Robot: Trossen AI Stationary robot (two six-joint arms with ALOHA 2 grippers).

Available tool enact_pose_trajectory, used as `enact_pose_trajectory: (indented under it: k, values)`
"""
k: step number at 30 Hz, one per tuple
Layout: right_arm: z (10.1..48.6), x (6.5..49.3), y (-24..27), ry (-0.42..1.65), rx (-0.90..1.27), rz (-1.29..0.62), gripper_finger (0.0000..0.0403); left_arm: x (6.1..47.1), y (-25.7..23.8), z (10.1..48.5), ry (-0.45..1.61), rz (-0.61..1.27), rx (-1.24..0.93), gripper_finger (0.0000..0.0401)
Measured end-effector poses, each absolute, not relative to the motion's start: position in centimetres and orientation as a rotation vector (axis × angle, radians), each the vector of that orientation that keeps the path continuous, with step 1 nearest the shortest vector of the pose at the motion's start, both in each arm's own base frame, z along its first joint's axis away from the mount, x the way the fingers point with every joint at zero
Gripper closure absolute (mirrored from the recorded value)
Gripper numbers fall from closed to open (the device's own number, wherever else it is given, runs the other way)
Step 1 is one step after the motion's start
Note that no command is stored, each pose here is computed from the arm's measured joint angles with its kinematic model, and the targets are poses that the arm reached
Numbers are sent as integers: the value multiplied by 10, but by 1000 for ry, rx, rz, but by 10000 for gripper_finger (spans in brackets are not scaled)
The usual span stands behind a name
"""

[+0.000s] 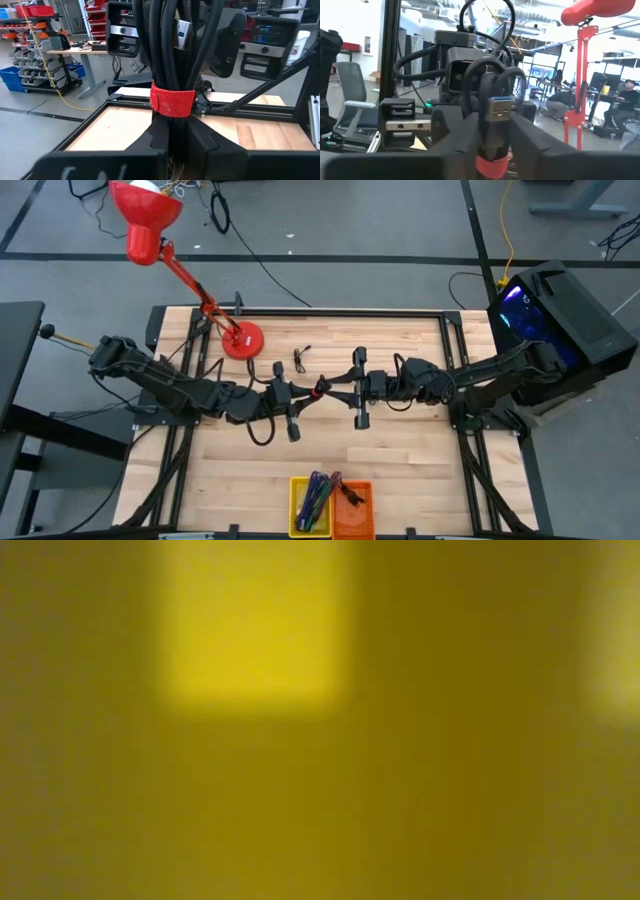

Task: Pick & Place USB Port
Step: Put the bottom black USB cable into the orange bin

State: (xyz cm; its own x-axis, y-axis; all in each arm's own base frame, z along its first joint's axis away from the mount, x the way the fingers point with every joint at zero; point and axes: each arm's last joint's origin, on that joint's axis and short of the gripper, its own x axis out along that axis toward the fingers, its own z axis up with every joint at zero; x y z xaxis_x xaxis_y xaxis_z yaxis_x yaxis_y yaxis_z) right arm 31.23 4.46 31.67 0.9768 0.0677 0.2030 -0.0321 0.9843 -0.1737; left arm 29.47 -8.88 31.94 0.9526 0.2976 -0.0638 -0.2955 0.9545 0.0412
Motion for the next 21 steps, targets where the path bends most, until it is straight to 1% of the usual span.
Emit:
enact_pose_trajectory:
  k: [2,3,6,13,15,16,21]
  values:
    - [316,312,44,-207,-172,49,353,295,-89,319,69,301,30,368]
    - [316,312,44,-207,-179,51,369,295,-89,319,69,302,26,368]
    - [317,312,44,-209,-173,52,370,295,-89,320,67,306,23,364]
    - [320,309,43,-204,-174,29,370,295,-89,319,67,311,24,312]
    - [322,307,42,-208,-173,22,377,295,-89,320,65,311,23,305]
    - [324,305,42,-202,-174,10,389,295,-89,320,65,311,24,304]
    - [333,291,41,-154,-171,-22,392,294,-88,319,75,360,59,300]
